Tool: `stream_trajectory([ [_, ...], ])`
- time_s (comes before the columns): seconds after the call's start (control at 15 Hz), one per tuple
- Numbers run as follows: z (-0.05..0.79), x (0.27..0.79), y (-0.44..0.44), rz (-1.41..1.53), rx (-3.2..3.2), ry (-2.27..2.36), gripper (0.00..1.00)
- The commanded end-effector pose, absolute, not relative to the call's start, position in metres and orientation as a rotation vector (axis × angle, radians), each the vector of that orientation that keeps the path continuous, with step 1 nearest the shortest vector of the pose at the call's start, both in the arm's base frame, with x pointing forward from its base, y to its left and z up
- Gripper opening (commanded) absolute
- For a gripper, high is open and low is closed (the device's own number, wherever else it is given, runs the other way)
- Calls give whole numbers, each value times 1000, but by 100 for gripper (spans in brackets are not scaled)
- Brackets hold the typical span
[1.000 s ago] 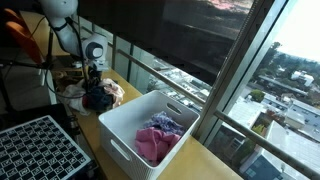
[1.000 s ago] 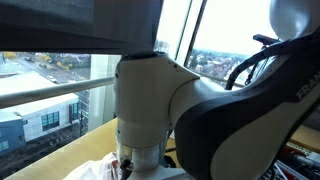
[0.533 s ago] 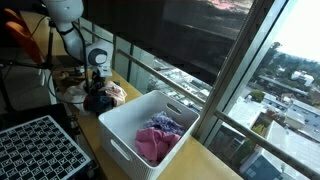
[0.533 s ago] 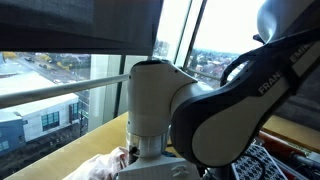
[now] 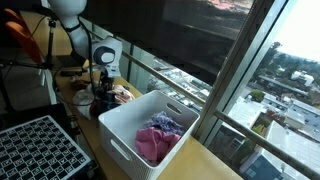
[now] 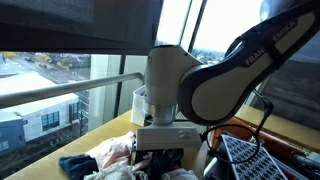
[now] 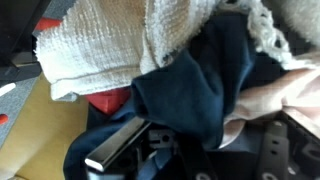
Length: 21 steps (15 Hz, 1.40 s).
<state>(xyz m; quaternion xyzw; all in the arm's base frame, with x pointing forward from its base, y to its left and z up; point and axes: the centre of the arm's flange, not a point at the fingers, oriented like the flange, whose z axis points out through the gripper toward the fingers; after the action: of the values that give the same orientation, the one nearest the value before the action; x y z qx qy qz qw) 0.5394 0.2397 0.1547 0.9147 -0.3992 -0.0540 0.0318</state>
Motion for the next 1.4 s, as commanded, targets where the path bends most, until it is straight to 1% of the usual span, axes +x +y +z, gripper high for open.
stream_trajectory([
  [0.0,210,528,217,-66,2843,-1253,0],
  [0.4,276,513,223,74,2891,-1222,0],
  [0.8,343,502,208,228,2906,-1204,0],
  [1.33,498,485,147,495,2877,-1305,0],
])
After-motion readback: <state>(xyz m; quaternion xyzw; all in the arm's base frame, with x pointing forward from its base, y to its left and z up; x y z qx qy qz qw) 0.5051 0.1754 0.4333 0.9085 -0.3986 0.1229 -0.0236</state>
